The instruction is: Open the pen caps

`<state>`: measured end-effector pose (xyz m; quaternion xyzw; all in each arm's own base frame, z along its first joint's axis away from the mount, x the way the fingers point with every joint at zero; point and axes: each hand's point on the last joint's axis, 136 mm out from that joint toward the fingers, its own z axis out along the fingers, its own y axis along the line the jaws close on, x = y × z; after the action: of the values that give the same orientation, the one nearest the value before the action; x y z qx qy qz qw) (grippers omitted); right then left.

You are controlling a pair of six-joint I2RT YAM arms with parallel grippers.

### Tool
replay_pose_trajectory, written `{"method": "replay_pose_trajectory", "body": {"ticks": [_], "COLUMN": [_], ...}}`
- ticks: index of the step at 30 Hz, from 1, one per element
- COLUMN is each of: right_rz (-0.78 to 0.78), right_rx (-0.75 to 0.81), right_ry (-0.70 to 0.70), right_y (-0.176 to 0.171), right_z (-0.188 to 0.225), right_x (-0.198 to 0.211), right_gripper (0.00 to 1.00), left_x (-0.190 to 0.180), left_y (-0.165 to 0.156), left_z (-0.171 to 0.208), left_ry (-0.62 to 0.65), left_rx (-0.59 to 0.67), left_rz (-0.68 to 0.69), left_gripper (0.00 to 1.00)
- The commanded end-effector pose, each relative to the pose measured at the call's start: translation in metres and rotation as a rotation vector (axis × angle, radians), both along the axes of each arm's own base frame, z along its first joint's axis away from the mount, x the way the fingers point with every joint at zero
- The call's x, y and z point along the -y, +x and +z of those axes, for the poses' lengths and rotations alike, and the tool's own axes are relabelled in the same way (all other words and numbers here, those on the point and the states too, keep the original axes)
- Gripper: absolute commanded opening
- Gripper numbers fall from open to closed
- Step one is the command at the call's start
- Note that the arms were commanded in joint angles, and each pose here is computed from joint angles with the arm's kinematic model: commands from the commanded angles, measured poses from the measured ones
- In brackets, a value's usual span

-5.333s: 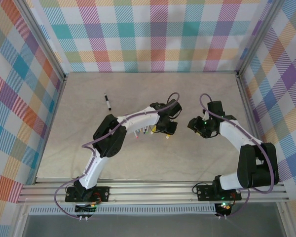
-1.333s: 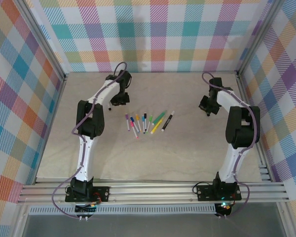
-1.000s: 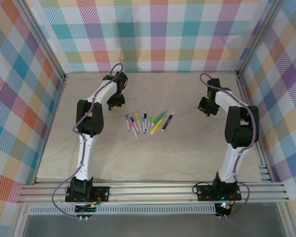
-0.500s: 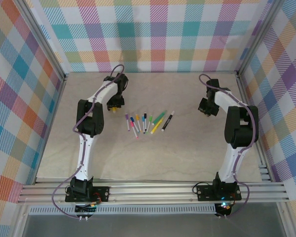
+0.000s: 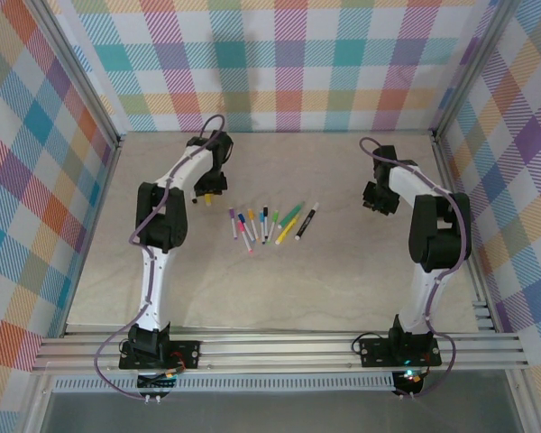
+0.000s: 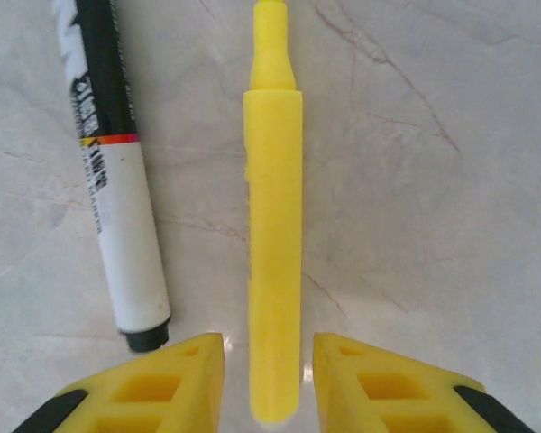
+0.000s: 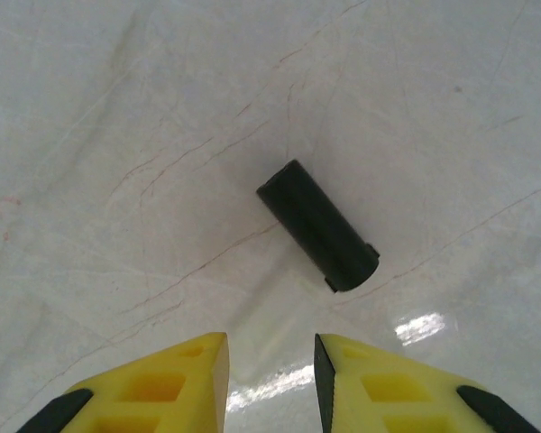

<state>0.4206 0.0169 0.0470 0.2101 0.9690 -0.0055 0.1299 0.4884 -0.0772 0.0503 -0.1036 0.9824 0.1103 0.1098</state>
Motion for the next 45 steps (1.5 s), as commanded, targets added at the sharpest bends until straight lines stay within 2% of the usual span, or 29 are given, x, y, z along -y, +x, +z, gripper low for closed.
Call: {"method": "replay_pose_trajectory", "body": {"ticks": [1,5,10,15,19,29,45], "right_rz": [0.034,0.097,0.135,0.140,0.144,0.147,0.145], "right_rx": [0.076,0.122,0.141,0.134,0.129,0.115,0.116], "right_ry": [-0.001,0.045,0.189,0.264,0.256,0.238,0.267], "right_y": [0.002,-0.011,-0.044,-0.076,-0.095,-0.110,-0.106], "right_z": [0.042,0.064,0.064,0.058,0.054,0.042,0.038], "right_x": [-0.016,-0.047,-0.079,-0.085,-0.080,-0.075,-0.080], "right_gripper": [0.33,0.33,0.34,0.43,0.45,0.48,0.48], "left_x": [0.013,0.048,0.123,0.199,0.242,0.299,0.312], "left_y": [-0.001,-0.013,-0.052,-0.094,-0.114,-0.130,-0.127], "left_z": [0.054,0.090,0.109,0.099,0.081,0.032,-0.011], "left_ry": [-0.048,-0.120,-0.245,-0.351,-0.389,-0.424,-0.399], "left_rx": [0.097,0.179,0.245,0.231,0.201,0.107,0.038], "left_rz": [-0.035,-0.109,-0.261,-0.397,-0.455,-0.519,-0.524], "left_gripper": [0.32,0.32,0.32,0.33,0.35,0.41,0.40]}}
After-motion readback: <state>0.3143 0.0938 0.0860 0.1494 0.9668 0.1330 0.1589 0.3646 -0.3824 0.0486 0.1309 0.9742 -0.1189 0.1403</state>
